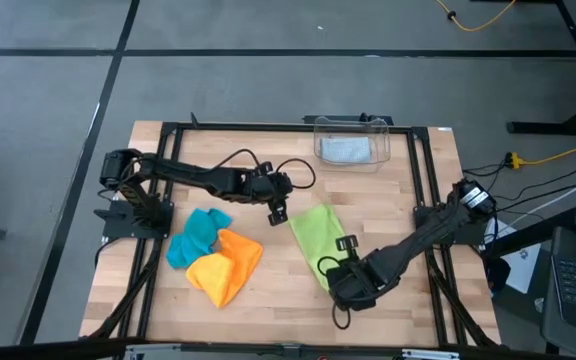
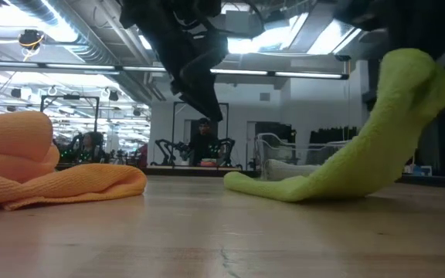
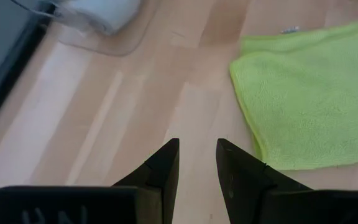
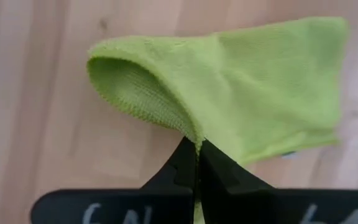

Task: Fold microfiber towels
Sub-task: Fold the green microfiber

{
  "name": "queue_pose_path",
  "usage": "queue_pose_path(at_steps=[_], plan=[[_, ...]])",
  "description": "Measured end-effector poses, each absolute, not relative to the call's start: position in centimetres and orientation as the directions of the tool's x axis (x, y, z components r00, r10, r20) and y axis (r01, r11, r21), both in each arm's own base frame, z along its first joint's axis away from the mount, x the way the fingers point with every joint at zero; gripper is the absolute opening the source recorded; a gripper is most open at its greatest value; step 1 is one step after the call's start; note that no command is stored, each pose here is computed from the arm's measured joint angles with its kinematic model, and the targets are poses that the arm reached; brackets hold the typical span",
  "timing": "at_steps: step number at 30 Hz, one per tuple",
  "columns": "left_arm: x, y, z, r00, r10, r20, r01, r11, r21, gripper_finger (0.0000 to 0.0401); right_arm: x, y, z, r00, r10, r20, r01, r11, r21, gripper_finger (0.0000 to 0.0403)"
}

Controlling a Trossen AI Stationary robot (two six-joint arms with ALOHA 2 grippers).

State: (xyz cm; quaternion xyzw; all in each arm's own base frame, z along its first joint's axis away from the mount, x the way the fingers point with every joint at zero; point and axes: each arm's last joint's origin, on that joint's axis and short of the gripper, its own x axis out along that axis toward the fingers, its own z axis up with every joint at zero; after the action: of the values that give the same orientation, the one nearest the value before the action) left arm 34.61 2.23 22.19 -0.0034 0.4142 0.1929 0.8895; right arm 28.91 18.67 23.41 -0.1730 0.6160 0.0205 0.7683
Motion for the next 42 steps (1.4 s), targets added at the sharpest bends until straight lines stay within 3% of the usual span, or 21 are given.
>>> queue_pose_path(at_steps=[14, 24, 32, 42], plan=[[31.1, -0.5, 26.0, 0.515, 0.58, -0.632, -0.443, 0.811, 0.383, 0.0099, 32.6, 11.2, 23.1, 0.245, -0.347, -0.905, -0.224, 0.888, -0.401, 0.0003], [28.4, -1.5, 27.3, 0.429, 0.69, -0.583, -0.549, 0.712, 0.439, 0.0099, 34.8, 6.7, 22.6, 0.244, -0.296, -0.923, -0.226, 0.908, -0.351, 0.0003], [27.9, -1.8, 27.5, 0.422, 0.689, -0.59, -0.551, 0.711, 0.437, 0.0099, 36.8, 4.5, 19.8, 0.207, -0.217, -0.954, -0.276, 0.923, -0.269, 0.0003], [27.9, -1.7, 27.4, 0.42, 0.689, -0.591, -0.55, 0.711, 0.438, 0.0099, 37.5, 2.4, 18.6, 0.178, -0.225, -0.958, -0.225, 0.938, -0.263, 0.0077]])
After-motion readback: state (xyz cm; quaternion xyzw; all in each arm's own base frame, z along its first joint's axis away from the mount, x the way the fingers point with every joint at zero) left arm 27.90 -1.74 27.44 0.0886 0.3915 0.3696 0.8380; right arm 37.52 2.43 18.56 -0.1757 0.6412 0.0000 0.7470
